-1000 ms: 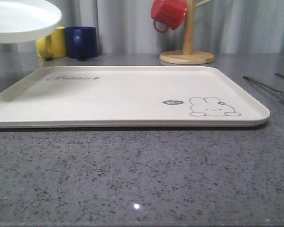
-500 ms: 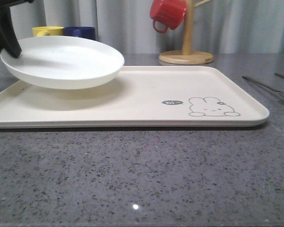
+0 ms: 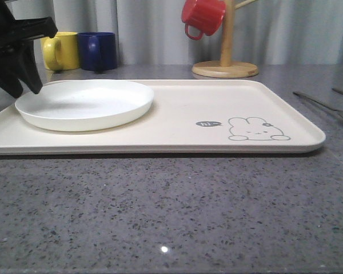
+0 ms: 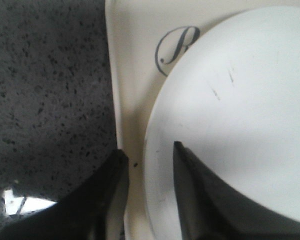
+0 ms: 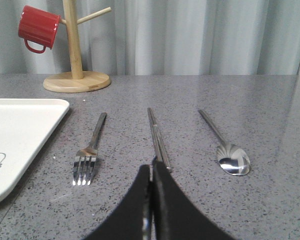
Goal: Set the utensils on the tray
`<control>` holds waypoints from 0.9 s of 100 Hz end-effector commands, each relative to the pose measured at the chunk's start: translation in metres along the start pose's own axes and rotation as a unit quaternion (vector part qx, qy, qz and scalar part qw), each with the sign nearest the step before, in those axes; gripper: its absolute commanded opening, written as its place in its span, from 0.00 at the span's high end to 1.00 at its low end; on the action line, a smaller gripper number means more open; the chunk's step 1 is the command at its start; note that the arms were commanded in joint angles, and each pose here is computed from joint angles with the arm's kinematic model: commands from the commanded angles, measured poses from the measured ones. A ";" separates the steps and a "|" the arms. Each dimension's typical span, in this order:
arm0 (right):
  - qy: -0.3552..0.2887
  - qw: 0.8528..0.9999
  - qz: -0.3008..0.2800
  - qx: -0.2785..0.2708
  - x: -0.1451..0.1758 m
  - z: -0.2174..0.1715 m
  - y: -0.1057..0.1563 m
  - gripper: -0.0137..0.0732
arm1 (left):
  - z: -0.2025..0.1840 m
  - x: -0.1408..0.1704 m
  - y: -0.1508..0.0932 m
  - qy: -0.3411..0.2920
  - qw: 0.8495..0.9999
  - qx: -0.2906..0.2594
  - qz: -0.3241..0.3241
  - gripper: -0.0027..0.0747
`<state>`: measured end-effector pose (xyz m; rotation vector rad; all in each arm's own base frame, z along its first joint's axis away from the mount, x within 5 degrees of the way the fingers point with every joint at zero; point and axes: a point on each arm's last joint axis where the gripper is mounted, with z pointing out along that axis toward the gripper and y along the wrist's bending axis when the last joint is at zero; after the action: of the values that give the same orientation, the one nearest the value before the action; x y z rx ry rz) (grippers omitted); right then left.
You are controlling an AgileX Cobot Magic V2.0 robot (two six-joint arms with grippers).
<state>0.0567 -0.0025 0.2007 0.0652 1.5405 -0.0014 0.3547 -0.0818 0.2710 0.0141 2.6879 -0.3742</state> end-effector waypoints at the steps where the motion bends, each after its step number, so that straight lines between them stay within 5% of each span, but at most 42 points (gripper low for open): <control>1: -0.048 0.999 -0.012 -0.002 -0.008 -0.002 0.001 0.93 | -0.028 -0.017 -0.010 -0.075 0.997 0.011 0.012 0.58; 11: -0.048 0.999 -0.012 -0.002 -0.008 -0.002 0.001 0.93 | -0.044 -0.021 -0.011 -0.116 0.993 0.006 0.023 0.73; 21: -0.048 0.999 -0.012 -0.002 -0.008 -0.002 0.001 0.93 | -0.065 -0.020 -0.011 -0.158 0.987 -0.010 0.033 0.99; 52: -0.048 0.999 -0.012 -0.002 -0.008 -0.002 0.001 0.93 | -0.128 0.022 -0.005 -0.254 0.963 -0.043 0.076 0.99; 90: -0.048 0.999 -0.012 -0.002 -0.008 -0.002 0.001 0.93 | -0.176 0.134 0.011 -0.329 0.940 -0.028 0.082 0.99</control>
<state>0.0567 -0.0025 0.2007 0.0652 1.5405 -0.0014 0.1831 -0.0345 0.3553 0.0927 2.1523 -0.1773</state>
